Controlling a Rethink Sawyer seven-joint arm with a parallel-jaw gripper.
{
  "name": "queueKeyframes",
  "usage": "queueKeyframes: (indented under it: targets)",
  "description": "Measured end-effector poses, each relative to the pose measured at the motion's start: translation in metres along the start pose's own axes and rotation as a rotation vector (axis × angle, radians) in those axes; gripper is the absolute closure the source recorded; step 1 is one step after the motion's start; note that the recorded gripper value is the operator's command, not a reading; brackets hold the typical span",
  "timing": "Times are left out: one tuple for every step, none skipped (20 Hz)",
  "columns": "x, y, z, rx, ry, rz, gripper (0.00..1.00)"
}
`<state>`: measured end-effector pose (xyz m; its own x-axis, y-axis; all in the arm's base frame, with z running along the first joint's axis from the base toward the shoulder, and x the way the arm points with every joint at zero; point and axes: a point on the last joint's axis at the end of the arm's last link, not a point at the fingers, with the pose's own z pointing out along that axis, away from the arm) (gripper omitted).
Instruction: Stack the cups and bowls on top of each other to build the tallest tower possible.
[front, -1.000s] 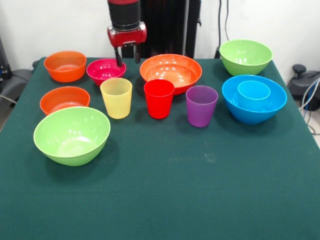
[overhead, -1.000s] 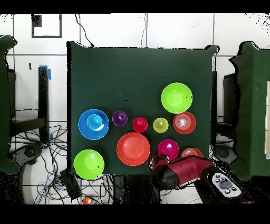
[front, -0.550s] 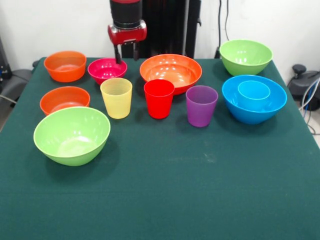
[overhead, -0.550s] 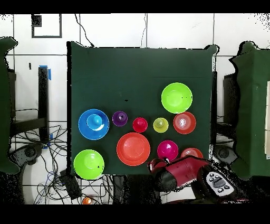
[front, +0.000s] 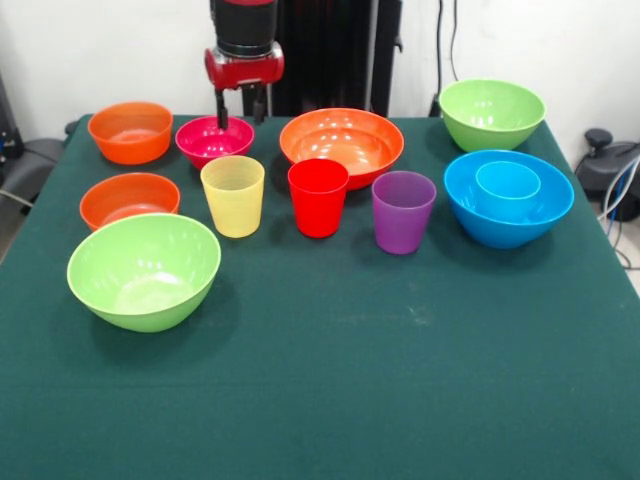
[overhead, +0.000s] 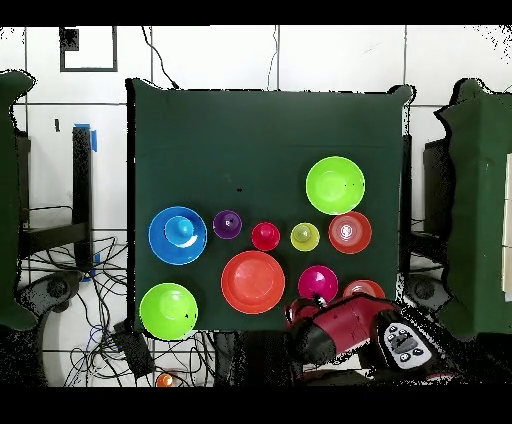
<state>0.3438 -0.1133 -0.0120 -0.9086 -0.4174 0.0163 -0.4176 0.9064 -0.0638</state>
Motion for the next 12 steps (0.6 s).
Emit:
queueKeyframes:
  targets:
    - [-0.001,0.0,0.0,0.003,-0.007,-0.002,0.0]
    - [-0.005,-0.002,0.0,0.007,-0.033,-0.003,0.0]
    - [-0.006,-0.003,0.0,0.007,-0.047,0.0,0.0]
    - [-0.006,-0.004,0.0,0.006,-0.055,0.003,0.0]
    - [-0.007,-0.005,0.0,0.004,-0.062,0.008,0.0]
    - [-0.007,-0.008,0.001,0.002,-0.072,0.017,0.0]
    - [-0.007,-0.01,0.001,0.0,-0.082,0.027,0.0]
    - [-0.004,-0.015,0.003,-0.004,-0.091,0.048,0.0]
    - [-0.003,-0.016,0.003,-0.006,-0.091,0.053,0.0]
    - [-0.002,-0.017,0.003,-0.007,-0.092,0.058,0.0]
    - [0.001,-0.02,0.005,-0.013,-0.094,0.074,0.0]
    - [0.004,-0.023,0.007,-0.018,-0.096,0.09,0.0]
